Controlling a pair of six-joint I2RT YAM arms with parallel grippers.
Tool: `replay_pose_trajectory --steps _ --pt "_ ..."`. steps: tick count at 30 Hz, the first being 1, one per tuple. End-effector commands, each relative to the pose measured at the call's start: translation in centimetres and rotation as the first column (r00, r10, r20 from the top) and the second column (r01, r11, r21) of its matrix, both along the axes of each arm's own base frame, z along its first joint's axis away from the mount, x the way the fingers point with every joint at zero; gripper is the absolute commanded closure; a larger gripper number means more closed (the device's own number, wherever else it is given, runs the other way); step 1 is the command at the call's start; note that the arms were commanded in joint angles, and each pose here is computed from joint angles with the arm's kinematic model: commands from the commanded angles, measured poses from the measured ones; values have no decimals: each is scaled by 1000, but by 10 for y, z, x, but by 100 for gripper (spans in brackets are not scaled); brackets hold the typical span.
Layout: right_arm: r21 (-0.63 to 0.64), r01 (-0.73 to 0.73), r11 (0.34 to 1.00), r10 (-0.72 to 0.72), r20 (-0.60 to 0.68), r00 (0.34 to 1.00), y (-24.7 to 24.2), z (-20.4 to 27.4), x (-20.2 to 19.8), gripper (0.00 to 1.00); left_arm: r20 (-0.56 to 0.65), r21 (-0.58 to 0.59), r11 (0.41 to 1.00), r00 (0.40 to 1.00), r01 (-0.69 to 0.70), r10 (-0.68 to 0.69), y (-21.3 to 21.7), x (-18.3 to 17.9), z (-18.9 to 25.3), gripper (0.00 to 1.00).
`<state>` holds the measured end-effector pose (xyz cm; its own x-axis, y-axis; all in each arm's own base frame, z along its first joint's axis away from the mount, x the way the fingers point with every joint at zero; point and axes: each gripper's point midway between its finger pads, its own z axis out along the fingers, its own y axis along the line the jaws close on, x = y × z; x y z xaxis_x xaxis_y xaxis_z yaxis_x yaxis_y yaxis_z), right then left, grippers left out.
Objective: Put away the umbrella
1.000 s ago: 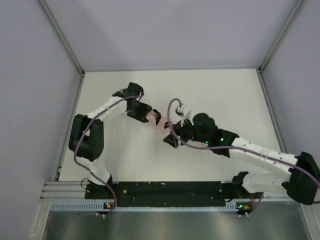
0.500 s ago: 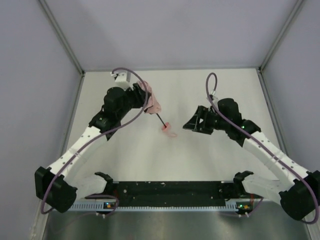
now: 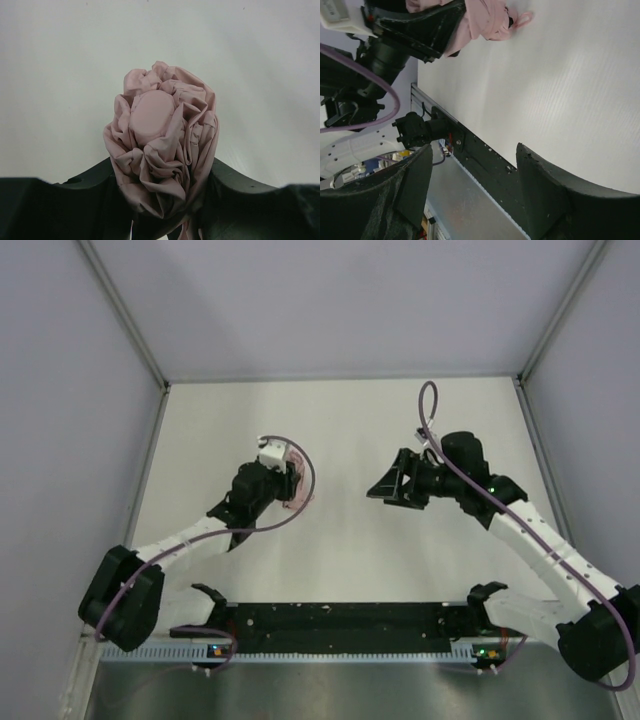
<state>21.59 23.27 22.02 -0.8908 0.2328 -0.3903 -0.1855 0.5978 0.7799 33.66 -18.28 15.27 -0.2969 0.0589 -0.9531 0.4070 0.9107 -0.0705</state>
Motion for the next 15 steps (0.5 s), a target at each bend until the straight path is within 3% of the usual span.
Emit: replay_pose_trajectory --steps 1,4,7,8,12,13,15 --pt "27 -35 999 35 5 999 0 6 -7 33 13 -130 991 999 -42 45 -7 7 -9 100" --pt "31 -91 995 89 34 995 3 10 -11 32 -65 -182 981 997 -62 51 -10 6 -15 100" --pt "24 -120 993 119 37 992 4 11 -12 31 -214 -348 937 975 -14 -65 -21 3 -4 100" --pt "30 -127 991 126 30 992 6 11 -13 31 -289 -402 914 955 -60 -64 -16 8 -1 100" --pt "36 -139 990 138 29 990 8 12 -12 31 -537 -482 866 827 -137 -168 -7 21 -5 100" --pt "35 -143 989 142 29 989 8 13 -12 31 -620 -476 863 760 -167 -195 -3 19 -14 100" --pt "36 -148 988 147 32 989 9 13 -11 31 -653 -493 852 723 -177 -228 0 36 -16 100"
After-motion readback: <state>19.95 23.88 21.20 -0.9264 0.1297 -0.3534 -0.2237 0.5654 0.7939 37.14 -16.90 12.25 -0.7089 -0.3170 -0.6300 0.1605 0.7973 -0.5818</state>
